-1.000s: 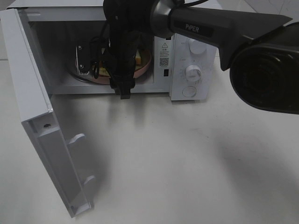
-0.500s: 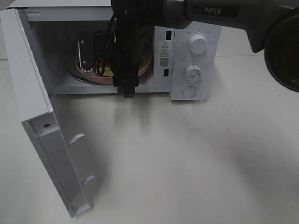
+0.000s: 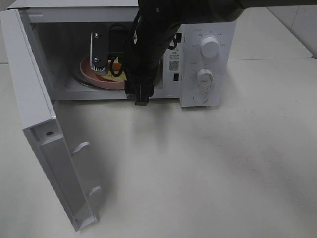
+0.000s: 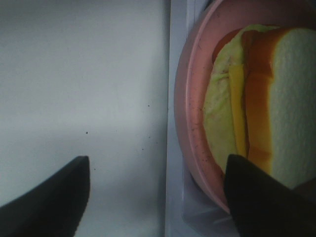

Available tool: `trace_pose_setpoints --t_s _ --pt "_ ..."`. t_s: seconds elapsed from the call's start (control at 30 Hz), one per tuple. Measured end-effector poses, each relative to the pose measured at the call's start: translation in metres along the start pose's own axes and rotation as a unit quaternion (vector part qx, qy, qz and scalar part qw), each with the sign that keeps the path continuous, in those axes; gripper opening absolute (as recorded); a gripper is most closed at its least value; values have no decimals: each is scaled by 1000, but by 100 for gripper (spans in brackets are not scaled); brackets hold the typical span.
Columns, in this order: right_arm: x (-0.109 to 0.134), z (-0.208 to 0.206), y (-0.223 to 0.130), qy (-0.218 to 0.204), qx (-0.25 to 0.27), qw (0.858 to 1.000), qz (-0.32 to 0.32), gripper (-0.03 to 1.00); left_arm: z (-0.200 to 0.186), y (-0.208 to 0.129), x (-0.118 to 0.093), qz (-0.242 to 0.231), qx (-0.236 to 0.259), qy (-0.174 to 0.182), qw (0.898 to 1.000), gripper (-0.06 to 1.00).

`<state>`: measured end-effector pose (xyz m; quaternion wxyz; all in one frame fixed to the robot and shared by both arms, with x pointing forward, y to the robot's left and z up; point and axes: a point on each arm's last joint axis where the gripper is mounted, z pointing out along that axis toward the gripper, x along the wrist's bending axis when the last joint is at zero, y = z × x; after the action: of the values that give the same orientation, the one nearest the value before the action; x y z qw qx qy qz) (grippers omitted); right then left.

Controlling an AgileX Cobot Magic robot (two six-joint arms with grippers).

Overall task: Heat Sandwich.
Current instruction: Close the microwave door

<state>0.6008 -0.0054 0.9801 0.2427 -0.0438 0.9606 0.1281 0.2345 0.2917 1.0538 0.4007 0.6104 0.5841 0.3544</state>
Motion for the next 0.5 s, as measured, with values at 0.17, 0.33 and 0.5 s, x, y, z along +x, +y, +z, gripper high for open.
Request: trace_pose_setpoints --t_s 0.17,0.33,0.5 --pt "14 -13 -10 -3 -6 1000 -1 78 0 0 0 0 0 0 1000 99" --pt "29 -26 -20 -1 -9 1000 11 78 0 0 0 0 0 0 1000 99" --pt "41 -44 -29 3 -10 999 38 78 0 0 0 0 0 0 1000 99"
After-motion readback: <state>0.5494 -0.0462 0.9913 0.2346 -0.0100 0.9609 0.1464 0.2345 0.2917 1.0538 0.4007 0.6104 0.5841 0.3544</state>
